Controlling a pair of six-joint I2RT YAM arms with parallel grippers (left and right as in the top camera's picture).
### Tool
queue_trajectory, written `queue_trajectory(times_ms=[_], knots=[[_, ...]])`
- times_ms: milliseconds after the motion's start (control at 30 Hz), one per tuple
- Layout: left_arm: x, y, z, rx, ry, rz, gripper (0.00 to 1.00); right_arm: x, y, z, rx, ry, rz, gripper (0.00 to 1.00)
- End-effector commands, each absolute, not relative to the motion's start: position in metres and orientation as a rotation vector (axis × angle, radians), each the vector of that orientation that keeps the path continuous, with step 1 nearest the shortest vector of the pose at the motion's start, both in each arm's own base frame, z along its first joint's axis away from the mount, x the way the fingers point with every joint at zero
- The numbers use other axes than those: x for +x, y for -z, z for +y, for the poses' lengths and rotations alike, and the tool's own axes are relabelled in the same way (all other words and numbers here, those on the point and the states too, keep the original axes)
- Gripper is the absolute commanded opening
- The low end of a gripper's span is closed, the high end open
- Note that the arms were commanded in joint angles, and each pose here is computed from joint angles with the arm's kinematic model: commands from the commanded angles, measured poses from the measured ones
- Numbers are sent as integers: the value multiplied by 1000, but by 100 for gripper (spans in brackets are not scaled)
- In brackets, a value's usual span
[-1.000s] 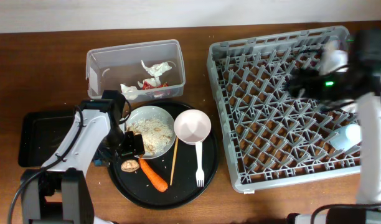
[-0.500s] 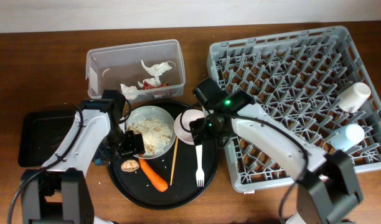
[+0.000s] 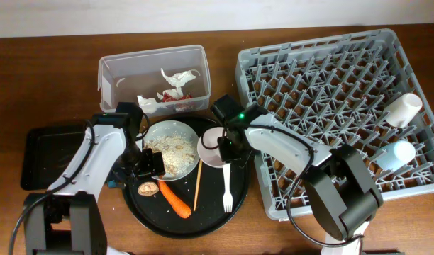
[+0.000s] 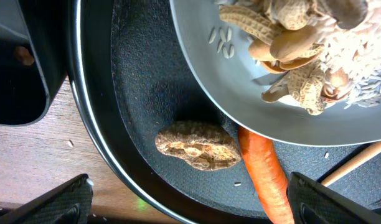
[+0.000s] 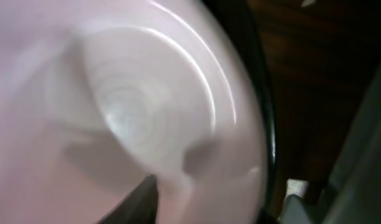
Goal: Sort waste into correct bins and load items into the dishwasher rack
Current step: 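Grasp the rim of the white bowl on the plate with the right gripper, then carry the white bowl to the rack's back right corner and release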
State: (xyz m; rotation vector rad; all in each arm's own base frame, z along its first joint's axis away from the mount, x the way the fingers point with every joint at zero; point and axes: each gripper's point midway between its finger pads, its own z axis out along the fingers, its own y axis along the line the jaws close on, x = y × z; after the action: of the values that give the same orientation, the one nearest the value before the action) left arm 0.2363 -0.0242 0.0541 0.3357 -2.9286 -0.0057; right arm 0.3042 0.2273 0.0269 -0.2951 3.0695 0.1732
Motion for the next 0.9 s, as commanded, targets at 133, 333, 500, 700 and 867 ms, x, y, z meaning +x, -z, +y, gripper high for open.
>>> queue_trajectory(times_ms=[133,333,500,700,867], knots=[[235,-53,-23,331,11,-2924,99,346,-127,229,-252,-154,2828,4],[235,-53,-23,330,12,-2924,99,364,-211,178,-159,180,2633,4],[235,-53,-23,330,12,-2924,99,362,-315,43,186,709,2268,4],[235,-53,-23,330,11,-2924,99,337,-374,-91,678,1131,1911,4],[235,-53,-23,330,12,-2924,99,348,-371,-143,924,1047,1819,4]])
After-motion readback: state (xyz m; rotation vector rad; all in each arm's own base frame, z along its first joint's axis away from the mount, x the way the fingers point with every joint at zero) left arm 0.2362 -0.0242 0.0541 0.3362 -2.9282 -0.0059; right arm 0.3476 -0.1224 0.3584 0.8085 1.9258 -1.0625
